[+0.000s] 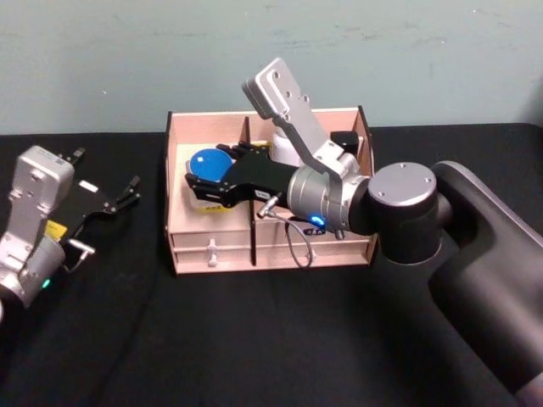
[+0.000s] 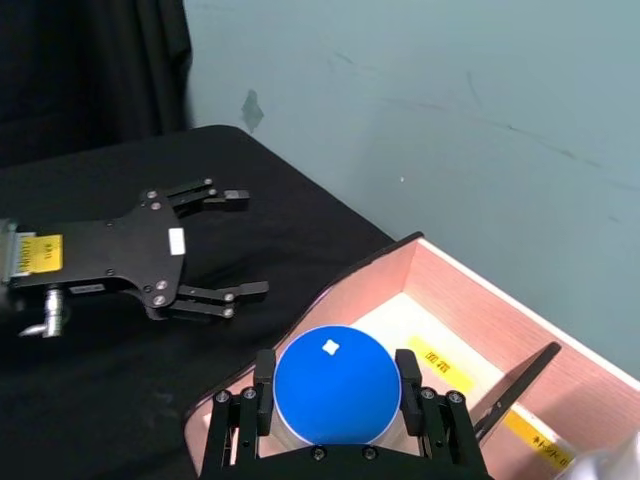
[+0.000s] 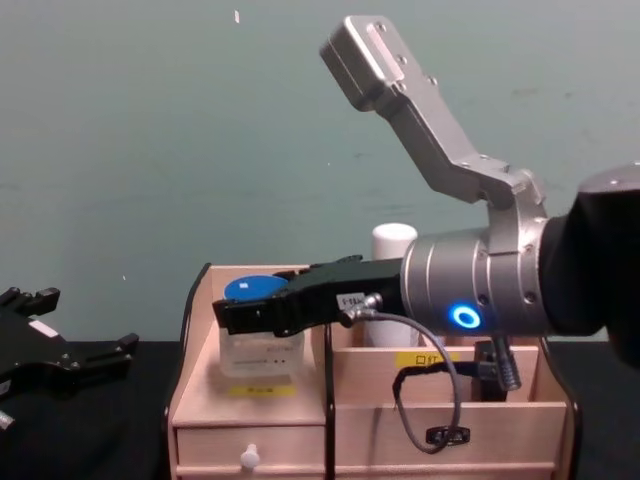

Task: Pick up the facial cleanser and watermelon frost from the table and place them into the tiered storage box.

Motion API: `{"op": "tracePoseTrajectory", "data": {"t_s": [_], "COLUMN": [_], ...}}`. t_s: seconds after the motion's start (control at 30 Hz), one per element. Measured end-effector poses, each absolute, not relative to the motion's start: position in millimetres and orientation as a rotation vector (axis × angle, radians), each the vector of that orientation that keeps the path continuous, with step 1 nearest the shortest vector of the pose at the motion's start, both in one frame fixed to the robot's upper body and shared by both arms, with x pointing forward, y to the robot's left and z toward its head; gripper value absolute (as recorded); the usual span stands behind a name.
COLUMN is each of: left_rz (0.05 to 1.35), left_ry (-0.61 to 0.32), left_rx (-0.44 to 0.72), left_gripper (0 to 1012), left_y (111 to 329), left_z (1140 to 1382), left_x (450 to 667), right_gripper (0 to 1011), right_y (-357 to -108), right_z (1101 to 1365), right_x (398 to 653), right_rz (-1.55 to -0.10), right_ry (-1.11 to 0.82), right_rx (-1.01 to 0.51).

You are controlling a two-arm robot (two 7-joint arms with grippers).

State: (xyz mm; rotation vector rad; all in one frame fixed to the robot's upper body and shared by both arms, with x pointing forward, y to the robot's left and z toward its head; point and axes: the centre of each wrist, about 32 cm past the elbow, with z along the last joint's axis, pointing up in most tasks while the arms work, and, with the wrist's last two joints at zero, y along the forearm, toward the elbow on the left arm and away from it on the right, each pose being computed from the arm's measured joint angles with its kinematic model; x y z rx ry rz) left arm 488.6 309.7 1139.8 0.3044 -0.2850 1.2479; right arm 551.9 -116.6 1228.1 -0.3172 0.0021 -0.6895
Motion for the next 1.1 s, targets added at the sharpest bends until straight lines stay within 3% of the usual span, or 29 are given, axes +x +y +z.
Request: {"op": "tracePoseTrajectory", "data": {"t_s": [0.7, 1.1], "left_rz": [1.248, 1.248], "left_ry": [-0.285, -0.285], "left_rx": [0.304, 0.304], "left_gripper": [1001, 1001], "left_y": [309.7, 309.7], "left_z": [1139.7, 1139.8], "left_x": [488.6, 488.6], "right_gripper": [722, 1003], "right_y": [-115.5, -115.8], "right_z": [1225.1, 1225.2], "right_x": [562.3, 562.4], "right_rz": [-0.722, -0.722], "right_ry": [0.021, 0.020], "right_rx": [-0.337, -0.336]}}
